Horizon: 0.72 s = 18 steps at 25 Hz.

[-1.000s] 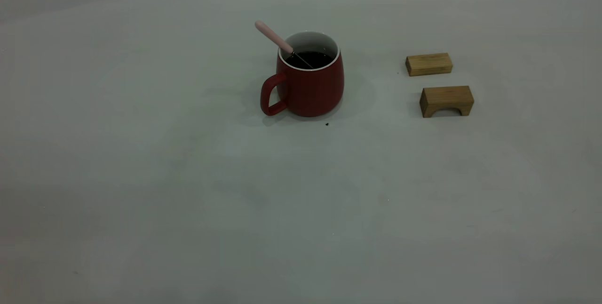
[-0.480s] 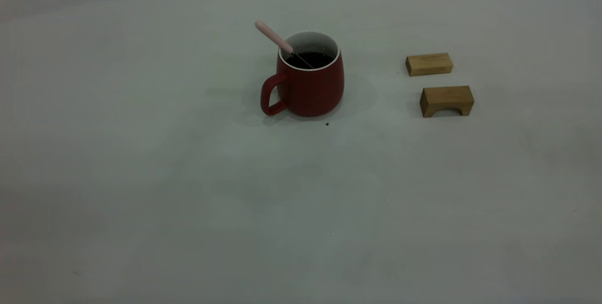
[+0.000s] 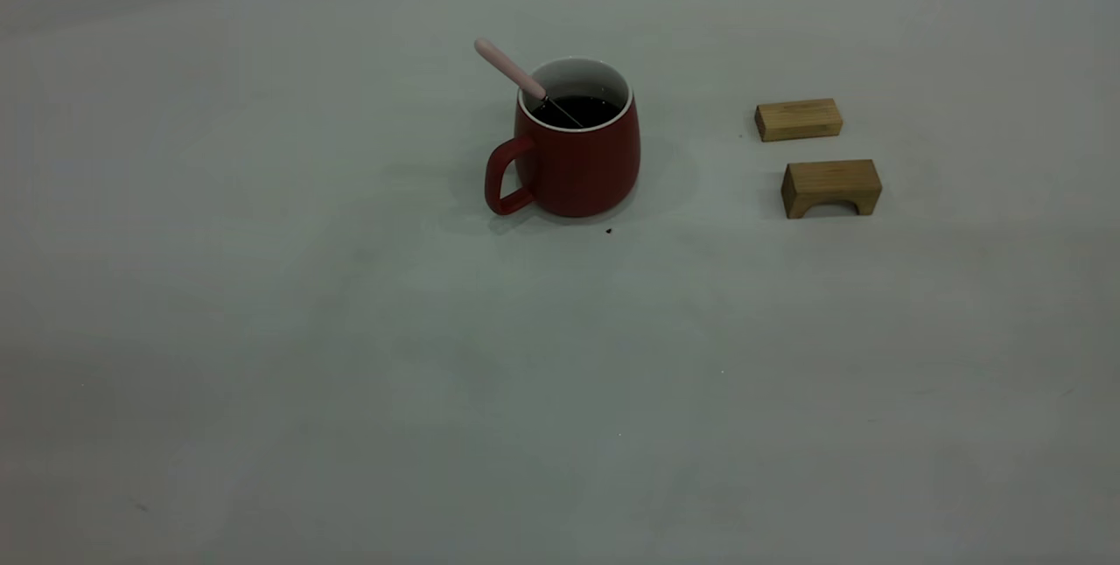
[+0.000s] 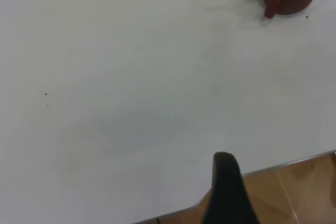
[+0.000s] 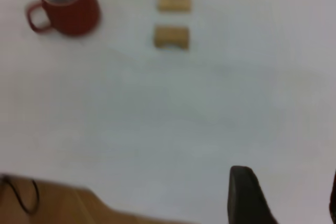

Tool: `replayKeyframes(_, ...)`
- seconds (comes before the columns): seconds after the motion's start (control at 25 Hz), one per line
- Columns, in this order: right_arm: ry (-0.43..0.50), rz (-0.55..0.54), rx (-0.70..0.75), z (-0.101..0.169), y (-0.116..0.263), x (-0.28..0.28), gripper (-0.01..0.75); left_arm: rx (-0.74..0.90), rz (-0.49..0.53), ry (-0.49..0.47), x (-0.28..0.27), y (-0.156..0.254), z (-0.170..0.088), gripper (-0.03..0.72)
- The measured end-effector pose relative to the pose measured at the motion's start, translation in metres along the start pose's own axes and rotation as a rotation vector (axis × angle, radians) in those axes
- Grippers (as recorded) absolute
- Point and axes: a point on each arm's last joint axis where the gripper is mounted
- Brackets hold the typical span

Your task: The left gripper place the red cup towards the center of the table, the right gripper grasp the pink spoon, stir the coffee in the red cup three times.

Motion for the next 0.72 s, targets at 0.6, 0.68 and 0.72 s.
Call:
replayKeyframes(0.6, -0.002, -0.024, 0.003, 0.0001, 0.0006, 0.007, 0.419, 0.0, 0.0, 0.0, 0.0, 0.0, 0.0, 0.586)
replayKeyframes(0.68, -0.002, -0.024, 0.003, 0.0001, 0.0006, 0.007, 0.419, 0.0, 0.0, 0.0, 0.0, 0.0, 0.0, 0.586)
replayKeyframes(0.72, -0.002, -0.024, 0.003, 0.0001, 0.0006, 0.007, 0.419, 0.0, 0.0, 0.0, 0.0, 0.0, 0.0, 0.586)
Point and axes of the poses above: a point on each arm's last joint axis where the gripper is mounted, x pointing out along that axis toward the gripper, z along the wrist's bending axis when the last joint is at zero, y = z × x, and after that the axes turned 9 degrees about -x, right-handed
